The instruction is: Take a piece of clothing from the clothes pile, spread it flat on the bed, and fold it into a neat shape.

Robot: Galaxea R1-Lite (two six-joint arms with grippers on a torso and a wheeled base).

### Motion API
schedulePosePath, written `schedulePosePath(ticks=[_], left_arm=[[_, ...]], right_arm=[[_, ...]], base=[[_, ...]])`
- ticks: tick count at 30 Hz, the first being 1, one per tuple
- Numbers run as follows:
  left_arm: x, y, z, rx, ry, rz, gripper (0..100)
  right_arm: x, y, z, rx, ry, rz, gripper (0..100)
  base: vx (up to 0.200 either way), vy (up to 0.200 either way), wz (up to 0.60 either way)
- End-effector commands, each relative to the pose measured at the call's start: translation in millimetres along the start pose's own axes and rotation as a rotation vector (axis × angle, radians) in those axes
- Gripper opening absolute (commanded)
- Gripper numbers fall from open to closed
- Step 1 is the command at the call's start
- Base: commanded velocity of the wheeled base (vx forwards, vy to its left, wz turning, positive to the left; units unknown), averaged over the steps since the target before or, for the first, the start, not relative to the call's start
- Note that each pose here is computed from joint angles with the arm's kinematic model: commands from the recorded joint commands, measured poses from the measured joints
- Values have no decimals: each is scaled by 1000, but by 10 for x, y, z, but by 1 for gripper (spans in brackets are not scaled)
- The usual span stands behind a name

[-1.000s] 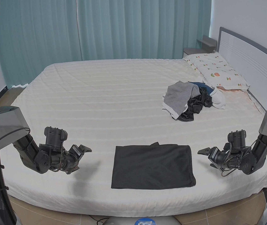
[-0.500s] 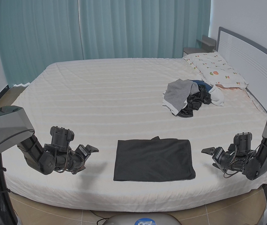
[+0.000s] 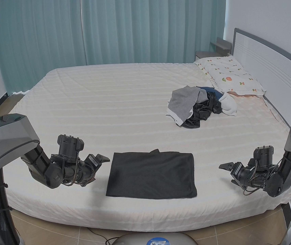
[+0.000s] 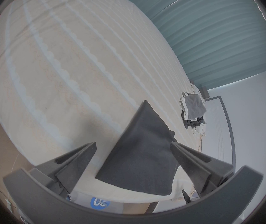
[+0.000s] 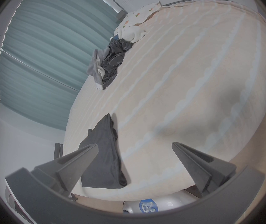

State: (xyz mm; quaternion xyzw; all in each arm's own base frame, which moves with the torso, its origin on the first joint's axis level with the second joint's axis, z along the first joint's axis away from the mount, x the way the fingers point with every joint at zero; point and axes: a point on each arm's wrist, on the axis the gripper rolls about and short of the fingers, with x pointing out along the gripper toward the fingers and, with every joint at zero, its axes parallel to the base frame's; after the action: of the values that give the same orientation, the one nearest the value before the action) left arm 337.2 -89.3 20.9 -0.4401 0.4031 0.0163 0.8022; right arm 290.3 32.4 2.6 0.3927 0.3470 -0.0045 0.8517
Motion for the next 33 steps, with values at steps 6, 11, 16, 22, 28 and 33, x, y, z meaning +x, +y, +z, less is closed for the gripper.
schedulePosePath(ticks=[6,11,16,22,28,33], left_arm=[[88,44,-17,143,1,19,100],[197,147,-60,350,17,21,100],[383,234,-70,472,-38,-26,100],[501,345,-116,485,-43,-45,100],[507,337,-117,488,-51,-54,100],[496,312,-105,493,-73,-80,100]], right_arm=[[8,-4,-8,0,2,2,100],[1,-5,-13,-4,-5,22,100],[13,-26,-30,-9,-15,37,100],[41,-51,-58,-11,-14,40,100],[60,-23,-102,-21,-2,48,100],[75,-15,-133,-25,10,48,100]], base=[[0,0,0],[0,0,0],[0,0,0],[0,0,0],[0,0,0],[0,0,0]])
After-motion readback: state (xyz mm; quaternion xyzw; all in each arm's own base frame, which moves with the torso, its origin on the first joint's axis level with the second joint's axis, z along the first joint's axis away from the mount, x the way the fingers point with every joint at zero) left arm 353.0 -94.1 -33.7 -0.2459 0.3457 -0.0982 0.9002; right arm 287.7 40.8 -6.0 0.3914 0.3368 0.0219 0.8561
